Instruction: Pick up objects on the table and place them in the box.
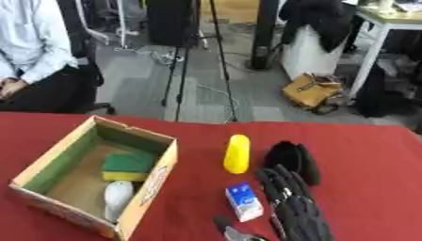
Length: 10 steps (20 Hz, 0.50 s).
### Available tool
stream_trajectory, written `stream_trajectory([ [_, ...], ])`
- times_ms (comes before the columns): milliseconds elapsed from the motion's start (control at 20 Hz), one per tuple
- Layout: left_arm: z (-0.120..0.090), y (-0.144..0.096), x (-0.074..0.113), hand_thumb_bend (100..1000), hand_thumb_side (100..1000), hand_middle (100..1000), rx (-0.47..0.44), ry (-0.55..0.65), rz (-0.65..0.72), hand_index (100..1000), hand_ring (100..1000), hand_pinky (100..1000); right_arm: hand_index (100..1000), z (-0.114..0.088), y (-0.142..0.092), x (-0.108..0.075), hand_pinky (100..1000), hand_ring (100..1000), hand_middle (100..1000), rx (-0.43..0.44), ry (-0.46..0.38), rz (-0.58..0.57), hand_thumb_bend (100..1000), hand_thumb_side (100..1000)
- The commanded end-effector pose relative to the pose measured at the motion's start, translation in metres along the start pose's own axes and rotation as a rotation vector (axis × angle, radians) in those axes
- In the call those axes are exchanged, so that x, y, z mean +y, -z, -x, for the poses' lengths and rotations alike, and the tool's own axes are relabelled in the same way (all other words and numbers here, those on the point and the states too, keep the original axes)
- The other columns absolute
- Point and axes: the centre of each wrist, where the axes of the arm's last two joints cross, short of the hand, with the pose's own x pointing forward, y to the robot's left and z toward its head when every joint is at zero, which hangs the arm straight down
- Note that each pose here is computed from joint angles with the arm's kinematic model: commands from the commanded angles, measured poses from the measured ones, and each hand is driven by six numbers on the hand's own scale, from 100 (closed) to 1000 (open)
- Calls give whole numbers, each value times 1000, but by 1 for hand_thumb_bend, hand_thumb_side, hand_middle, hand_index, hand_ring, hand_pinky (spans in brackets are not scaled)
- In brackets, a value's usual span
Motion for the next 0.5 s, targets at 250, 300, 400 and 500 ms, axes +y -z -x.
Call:
stream_trajectory([
  [250,-5,8,-5,100,893,938,-31,-31,10,859,934,960,1000,8,8,-4,1000,1000,896,137,-14,-28,623,1000],
  [300,-5,8,-6,100,893,938,-31,-34,11,859,934,960,1000,9,10,-5,1000,1000,896,161,-12,-32,623,1000],
  [400,-5,9,-7,100,891,937,-33,-40,13,859,934,960,1000,10,14,-7,1000,1000,898,196,-8,-37,628,1000],
  [500,-5,8,-6,100,891,938,-32,-41,10,859,934,960,1000,12,15,-8,1000,1000,902,228,-3,-51,618,1000],
])
